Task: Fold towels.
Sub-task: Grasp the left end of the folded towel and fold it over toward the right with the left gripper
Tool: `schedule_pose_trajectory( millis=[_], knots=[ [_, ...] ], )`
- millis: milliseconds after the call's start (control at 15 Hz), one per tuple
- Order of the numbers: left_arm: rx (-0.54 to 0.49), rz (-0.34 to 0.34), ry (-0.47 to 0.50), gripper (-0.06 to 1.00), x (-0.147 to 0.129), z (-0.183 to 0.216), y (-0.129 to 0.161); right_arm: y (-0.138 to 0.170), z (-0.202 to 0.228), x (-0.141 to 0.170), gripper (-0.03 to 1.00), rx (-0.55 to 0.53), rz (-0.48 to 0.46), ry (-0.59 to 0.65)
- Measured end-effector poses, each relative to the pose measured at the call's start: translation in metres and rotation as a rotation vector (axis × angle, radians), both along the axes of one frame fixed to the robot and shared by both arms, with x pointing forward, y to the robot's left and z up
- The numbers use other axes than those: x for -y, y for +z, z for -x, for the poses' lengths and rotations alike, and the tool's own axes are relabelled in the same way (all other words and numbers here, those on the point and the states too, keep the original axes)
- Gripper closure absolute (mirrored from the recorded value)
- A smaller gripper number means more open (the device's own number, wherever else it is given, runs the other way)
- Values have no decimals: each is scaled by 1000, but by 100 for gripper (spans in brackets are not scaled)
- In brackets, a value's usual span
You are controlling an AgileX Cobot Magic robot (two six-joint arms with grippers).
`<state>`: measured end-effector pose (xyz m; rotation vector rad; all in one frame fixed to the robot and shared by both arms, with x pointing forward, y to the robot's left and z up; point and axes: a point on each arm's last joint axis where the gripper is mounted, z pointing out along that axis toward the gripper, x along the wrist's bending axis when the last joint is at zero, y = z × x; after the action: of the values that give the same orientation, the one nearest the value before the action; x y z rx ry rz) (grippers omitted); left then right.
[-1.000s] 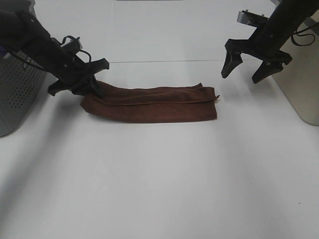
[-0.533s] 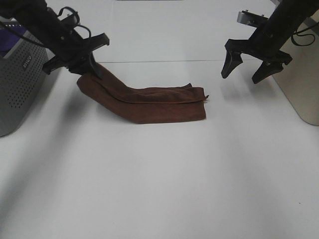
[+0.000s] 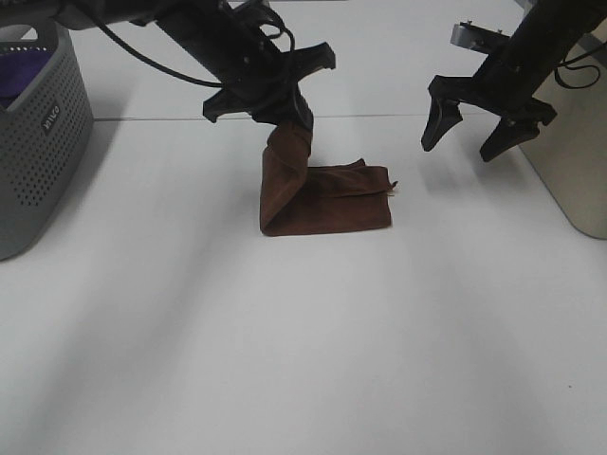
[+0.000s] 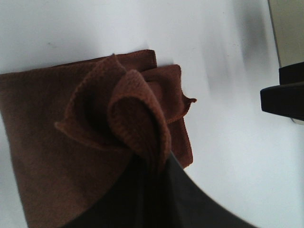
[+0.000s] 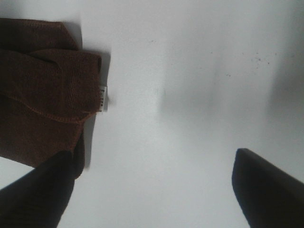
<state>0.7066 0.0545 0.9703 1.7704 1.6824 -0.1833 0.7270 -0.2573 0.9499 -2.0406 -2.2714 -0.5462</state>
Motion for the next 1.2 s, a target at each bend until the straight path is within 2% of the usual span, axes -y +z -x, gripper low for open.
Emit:
schedule_pose_trajectory(
  millis=[133,333,467,867,1200],
  knots=[
    [30,30,13,91,21,1,-15,0,0,0,10,-2,-2,-6],
    [70,63,46,90,33,-2,-28,0,0,0,10,-2,-2,-7],
    [83,67,53,87,36,-2,-31,0,0,0,10,-2,-3,-7],
    [72,112,81,60,42,-3,-37,0,0,0,10,-3,-3,-7],
    [72,123,89,40,43,-3,-37,0,0,0,10,-3,-4,-7]
  ],
)
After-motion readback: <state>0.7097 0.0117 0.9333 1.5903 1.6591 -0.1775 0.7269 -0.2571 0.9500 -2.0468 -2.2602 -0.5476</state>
